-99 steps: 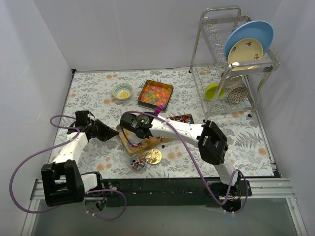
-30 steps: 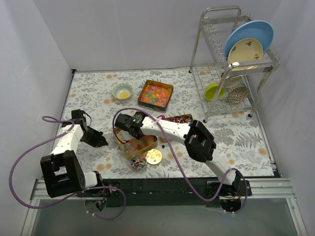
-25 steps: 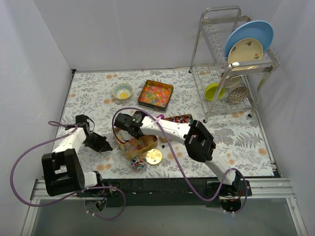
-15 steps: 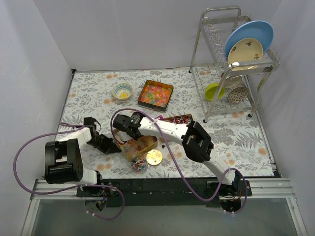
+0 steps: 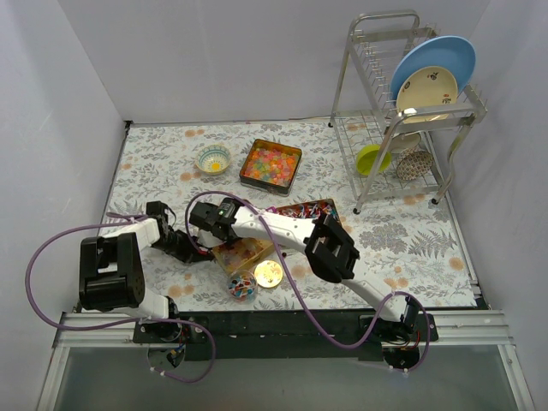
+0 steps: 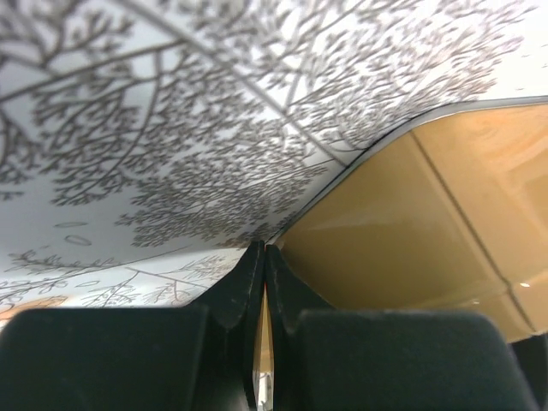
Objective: Pack the candies
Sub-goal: Scoop the fake candies from the storage box.
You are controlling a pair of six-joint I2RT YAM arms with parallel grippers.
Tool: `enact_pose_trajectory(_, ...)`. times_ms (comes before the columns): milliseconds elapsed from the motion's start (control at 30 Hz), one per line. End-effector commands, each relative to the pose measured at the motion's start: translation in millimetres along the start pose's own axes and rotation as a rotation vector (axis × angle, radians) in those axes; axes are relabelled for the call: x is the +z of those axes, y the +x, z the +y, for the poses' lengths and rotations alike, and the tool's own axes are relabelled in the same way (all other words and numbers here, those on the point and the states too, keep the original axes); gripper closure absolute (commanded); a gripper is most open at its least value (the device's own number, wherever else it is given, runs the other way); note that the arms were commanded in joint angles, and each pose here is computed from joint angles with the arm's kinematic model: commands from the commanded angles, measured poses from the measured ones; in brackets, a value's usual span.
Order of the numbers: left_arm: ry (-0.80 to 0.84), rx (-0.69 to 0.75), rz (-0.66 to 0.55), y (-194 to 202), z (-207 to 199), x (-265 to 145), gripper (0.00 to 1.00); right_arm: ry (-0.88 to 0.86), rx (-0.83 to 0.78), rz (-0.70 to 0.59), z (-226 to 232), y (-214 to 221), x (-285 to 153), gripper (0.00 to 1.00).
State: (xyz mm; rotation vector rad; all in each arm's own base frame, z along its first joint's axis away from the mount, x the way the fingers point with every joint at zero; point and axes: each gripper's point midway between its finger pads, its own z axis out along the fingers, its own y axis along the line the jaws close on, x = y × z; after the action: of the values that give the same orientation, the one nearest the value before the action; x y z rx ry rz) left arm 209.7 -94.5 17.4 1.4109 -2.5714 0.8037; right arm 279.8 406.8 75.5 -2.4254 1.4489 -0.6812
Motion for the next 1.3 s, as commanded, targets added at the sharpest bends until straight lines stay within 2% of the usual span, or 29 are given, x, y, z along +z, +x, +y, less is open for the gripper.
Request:
enact_pose_trajectory(0, 0.094, 0.04, -0.025, -9, -33, -10, 1.0, -0.072, 0.032, -0.102, 11, -18, 4, 0.99)
enact_pose_trajectory(233, 0.116, 0.095, -0.06, -24, -48, -25, 1.0, -0.016, 0.06, -0.2, -5, 6, -11, 0.99)
enact_pose_trajectory(500, 0.164, 0.275, -0.099, -36, -65, -49, 1.0, -0.111, 0.135, -0.306, 3, 26, -21, 0.99)
enact_pose_trajectory(867, 0.238, 0.381, -0.142, -36, -70, -78, 0.87, -0.136, 0.18, -0.366, 7, 51, -26, 0.99)
enact_pose_trajectory(1033, 0.296, 0.438, -0.162, -37, -83, -87, 0.76, -0.124, 0.203, -0.367, 10, 61, -32, 0.99)
enact_pose_trajectory(1100, 0.32, 0.47, -0.179, -38, -90, -94, 0.71, -0.088, 0.208, -0.377, -4, 65, -51, 0.99)
enact_pose_trajectory(1267, 0.356, 0.536, -0.212, -39, -103, -105, 0.65, -0.033, 0.088, -0.312, 5, 87, -61, 0.99)
